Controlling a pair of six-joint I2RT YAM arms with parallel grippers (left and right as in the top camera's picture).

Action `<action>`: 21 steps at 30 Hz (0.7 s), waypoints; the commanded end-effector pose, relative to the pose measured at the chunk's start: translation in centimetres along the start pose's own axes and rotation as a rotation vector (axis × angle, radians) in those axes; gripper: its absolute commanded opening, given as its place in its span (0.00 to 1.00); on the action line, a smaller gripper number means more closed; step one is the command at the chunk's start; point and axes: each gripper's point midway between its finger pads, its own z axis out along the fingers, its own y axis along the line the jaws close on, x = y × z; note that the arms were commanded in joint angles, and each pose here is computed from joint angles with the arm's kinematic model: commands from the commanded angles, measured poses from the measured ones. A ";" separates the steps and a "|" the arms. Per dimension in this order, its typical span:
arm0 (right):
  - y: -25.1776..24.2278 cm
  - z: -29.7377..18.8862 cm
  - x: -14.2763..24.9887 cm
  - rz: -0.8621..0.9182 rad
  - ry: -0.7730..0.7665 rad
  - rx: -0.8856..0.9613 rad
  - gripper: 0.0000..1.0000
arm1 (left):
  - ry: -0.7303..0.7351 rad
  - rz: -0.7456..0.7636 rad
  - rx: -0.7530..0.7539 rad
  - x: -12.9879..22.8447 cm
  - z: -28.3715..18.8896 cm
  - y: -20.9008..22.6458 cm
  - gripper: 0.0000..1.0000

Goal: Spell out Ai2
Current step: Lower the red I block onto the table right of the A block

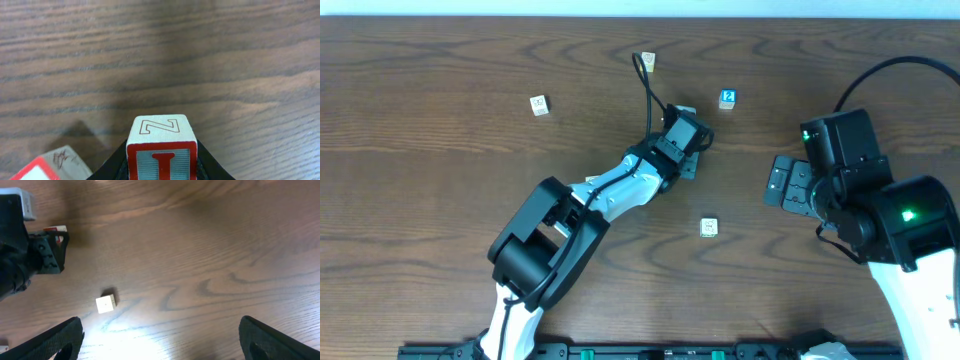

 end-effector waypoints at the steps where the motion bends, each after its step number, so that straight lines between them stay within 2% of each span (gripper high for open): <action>1: -0.3 -0.5 -0.2 0.025 -0.015 -0.002 0.99 | -0.019 -0.012 -0.003 -0.9 0.5 0.0 0.16; 12: -0.3 -0.5 -0.2 0.025 -0.015 -0.002 0.99 | -0.056 -0.021 -0.108 -1.5 0.4 2.1 0.16; 21: -0.3 -0.5 -0.1 0.023 -0.011 0.000 0.99 | 0.004 -0.051 -0.167 -0.8 0.6 5.2 0.15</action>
